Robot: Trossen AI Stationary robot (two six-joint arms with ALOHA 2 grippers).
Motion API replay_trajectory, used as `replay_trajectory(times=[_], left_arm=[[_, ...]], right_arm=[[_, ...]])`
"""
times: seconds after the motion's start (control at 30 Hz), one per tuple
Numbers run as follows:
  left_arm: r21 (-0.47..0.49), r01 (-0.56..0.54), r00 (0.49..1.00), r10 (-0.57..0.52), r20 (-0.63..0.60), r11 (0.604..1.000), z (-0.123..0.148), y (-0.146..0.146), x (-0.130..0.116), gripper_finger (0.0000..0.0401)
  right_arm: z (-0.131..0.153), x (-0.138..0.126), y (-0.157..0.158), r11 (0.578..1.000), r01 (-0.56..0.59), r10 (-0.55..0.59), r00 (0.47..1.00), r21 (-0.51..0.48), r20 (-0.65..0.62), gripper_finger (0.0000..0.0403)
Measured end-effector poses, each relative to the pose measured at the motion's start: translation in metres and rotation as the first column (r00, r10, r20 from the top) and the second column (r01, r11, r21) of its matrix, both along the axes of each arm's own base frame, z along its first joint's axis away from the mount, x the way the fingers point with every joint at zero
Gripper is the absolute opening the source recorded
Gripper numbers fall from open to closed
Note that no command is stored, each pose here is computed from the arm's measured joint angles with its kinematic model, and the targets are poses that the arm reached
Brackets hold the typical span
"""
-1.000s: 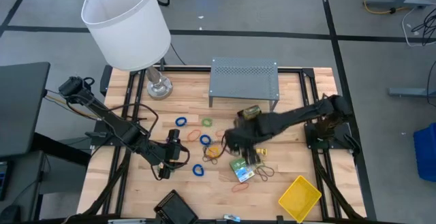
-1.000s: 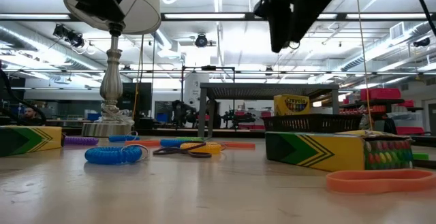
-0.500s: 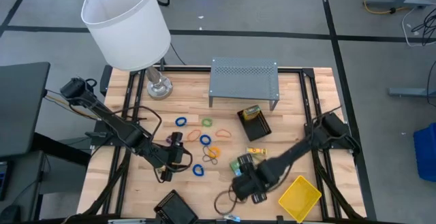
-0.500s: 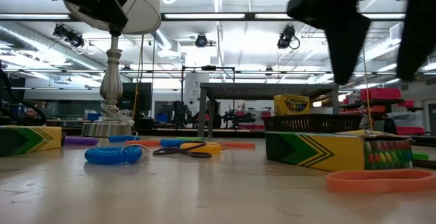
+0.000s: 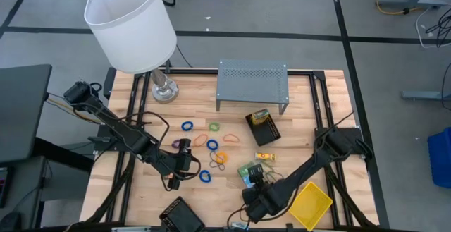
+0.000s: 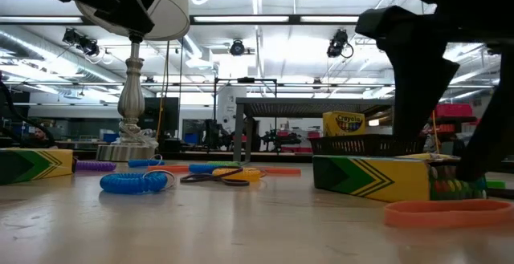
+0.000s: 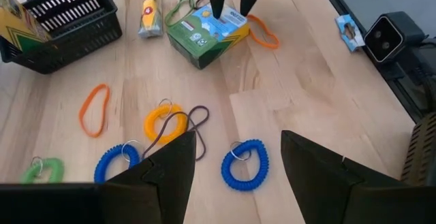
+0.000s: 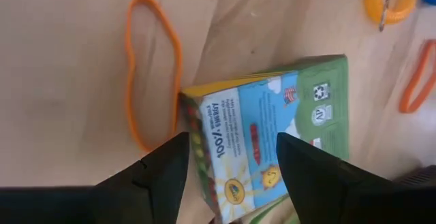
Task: Pick & Place Office Desk Supplies
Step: Put the yellow crayon box into the top black bin
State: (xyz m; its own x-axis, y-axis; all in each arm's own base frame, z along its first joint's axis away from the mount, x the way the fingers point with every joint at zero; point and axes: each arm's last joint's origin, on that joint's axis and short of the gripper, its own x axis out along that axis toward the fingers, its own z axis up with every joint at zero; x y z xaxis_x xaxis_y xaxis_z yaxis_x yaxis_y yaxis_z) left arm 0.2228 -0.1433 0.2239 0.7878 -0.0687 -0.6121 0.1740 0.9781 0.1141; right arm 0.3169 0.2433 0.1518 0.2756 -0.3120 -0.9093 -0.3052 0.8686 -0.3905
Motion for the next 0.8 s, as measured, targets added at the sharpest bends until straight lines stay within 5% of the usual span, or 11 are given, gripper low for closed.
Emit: replay_trajectory(times=[0.27, 0.53, 0.8], left_arm=[[-0.002, -0.002, 1.0, 0.002, 0.0, 1.0, 0.0, 0.0, 0.0, 0.022], [-0.002, -0.001, 1.0, 0.001, 0.0, 1.0, 0.0, 0.0, 0.0, 0.022], [-0.002, -0.001, 1.0, 0.001, 0.003, 1.0, 0.0, 0.0, 0.0, 0.022]], right_arm=[[-0.019, 0.0, 0.003, 0.996, 0.004, -0.003, 1.0, -0.088, 0.006, 0.0187], [-0.019, -0.005, 0.01, 0.991, -0.043, 0.042, 0.999, -0.126, -0.007, 0.0018], [0.009, 0.001, 0.009, 0.986, -0.09, 0.072, 0.989, -0.142, -0.131, 0.0002]])
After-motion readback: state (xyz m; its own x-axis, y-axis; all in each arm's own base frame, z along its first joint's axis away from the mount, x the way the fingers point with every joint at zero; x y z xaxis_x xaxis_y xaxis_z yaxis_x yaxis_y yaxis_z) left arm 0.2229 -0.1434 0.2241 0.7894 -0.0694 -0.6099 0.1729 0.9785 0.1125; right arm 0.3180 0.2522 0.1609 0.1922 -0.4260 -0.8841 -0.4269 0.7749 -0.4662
